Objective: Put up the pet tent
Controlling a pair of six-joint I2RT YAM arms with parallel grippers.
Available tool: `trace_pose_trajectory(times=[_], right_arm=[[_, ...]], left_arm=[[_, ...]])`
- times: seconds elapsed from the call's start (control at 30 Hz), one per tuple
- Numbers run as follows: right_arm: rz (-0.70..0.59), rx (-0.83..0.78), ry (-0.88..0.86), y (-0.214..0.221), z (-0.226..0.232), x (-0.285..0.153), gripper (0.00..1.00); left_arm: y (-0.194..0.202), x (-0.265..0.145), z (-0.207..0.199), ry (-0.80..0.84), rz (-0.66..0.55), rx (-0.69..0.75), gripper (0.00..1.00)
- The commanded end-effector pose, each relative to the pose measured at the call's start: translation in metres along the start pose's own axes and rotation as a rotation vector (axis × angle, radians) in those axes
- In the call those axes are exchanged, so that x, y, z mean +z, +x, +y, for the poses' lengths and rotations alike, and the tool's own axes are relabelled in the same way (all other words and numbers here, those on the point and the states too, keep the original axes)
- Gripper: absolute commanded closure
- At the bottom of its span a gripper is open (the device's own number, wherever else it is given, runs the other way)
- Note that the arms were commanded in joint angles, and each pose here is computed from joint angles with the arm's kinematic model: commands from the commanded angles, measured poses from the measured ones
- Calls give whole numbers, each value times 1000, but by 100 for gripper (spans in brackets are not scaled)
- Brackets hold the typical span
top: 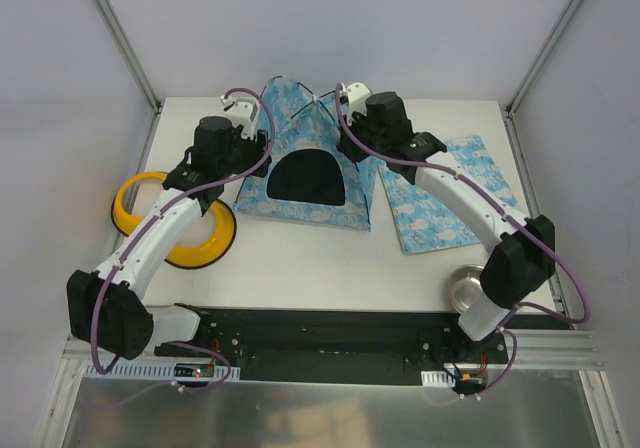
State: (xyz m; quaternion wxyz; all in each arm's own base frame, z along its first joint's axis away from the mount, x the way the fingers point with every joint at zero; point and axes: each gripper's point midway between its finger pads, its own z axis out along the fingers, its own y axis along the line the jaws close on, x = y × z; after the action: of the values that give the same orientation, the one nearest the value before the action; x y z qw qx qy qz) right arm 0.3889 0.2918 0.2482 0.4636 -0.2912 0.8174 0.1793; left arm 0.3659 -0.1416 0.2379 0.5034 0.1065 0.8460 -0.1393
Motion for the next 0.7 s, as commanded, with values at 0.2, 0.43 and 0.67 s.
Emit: trace_pose_trajectory(times=[0.2, 0.43, 0.67], right_arm=[[-13, -113, -109, -12, -2, 19, 100], [-8, -2, 38, -19, -42, 35, 100], [-54, 198, 237, -26, -94, 34, 100]], left_arm=[[-19, 29, 18, -39, -6, 30, 70], [-13, 42, 25, -64, 22, 12, 100], [-9, 44, 45, -172, 30, -2, 100]])
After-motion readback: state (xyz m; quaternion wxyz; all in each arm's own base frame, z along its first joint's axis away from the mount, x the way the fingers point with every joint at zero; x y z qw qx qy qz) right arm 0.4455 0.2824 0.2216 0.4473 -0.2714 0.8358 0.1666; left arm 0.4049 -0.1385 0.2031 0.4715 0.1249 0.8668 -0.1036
